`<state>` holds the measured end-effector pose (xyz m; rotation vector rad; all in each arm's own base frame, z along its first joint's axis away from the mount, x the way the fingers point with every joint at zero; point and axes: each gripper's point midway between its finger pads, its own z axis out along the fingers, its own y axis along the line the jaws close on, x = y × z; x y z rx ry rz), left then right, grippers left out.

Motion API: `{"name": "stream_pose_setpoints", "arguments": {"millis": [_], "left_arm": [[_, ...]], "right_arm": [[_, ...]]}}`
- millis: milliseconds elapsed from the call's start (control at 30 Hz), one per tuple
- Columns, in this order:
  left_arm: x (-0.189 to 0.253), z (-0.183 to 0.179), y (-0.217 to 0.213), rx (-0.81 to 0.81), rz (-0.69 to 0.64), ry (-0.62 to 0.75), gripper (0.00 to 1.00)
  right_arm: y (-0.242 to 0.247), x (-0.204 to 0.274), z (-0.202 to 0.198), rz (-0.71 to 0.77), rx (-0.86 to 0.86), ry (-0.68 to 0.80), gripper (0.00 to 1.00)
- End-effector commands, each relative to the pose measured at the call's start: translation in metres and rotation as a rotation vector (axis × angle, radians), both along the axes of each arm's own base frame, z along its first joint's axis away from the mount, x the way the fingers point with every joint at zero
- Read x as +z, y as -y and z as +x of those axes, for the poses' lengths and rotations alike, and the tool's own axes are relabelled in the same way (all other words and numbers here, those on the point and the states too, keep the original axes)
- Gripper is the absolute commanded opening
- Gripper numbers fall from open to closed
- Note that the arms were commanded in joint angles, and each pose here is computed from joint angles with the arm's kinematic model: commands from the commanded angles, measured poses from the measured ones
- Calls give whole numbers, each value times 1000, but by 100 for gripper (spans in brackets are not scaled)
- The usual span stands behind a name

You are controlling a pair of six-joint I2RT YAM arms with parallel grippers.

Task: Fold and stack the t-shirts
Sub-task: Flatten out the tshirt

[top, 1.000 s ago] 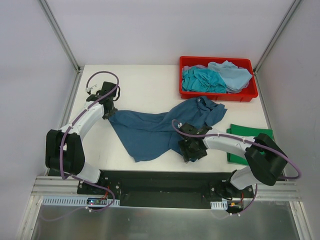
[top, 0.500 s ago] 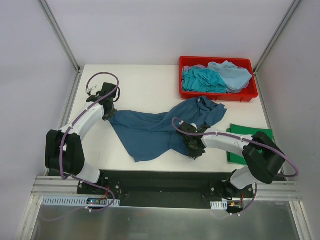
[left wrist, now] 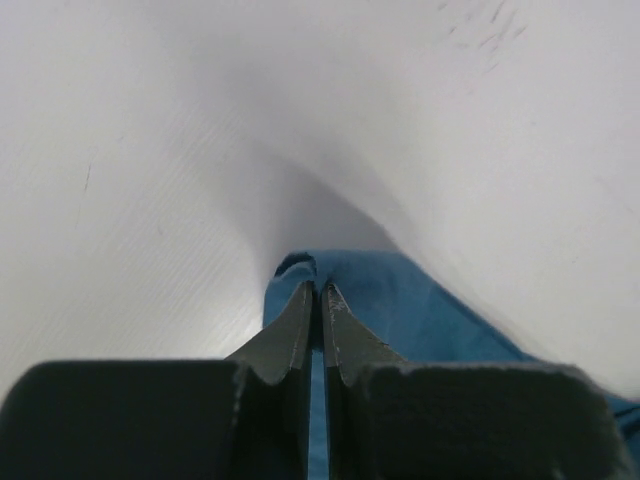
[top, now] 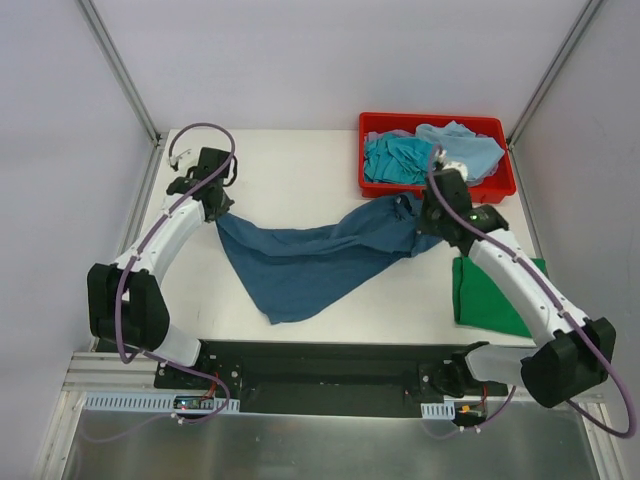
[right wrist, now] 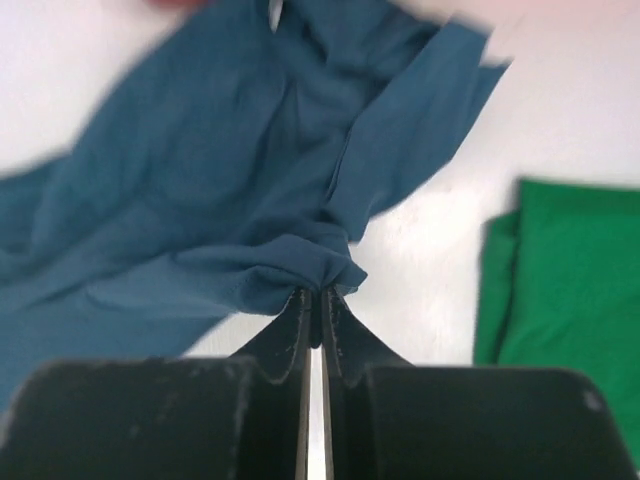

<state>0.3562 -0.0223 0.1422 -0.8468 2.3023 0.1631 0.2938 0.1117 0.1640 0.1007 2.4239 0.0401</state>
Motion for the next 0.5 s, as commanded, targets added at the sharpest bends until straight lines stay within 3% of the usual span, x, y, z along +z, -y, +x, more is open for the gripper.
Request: {"name": "stream_pose_setpoints", "arguments": {"millis": [0, 200, 467], "left_arm": [[49, 9, -7, -6, 28, 113, 0], [128, -4, -13, -9, 20, 324, 0], [262, -52, 7, -162, -137, 763, 0]], "right_arm": [[40, 96, 33, -16, -86, 268, 0], [75, 203, 29, -15, -121, 509, 0], [94, 333, -30, -29, -64, 802, 0]]}}
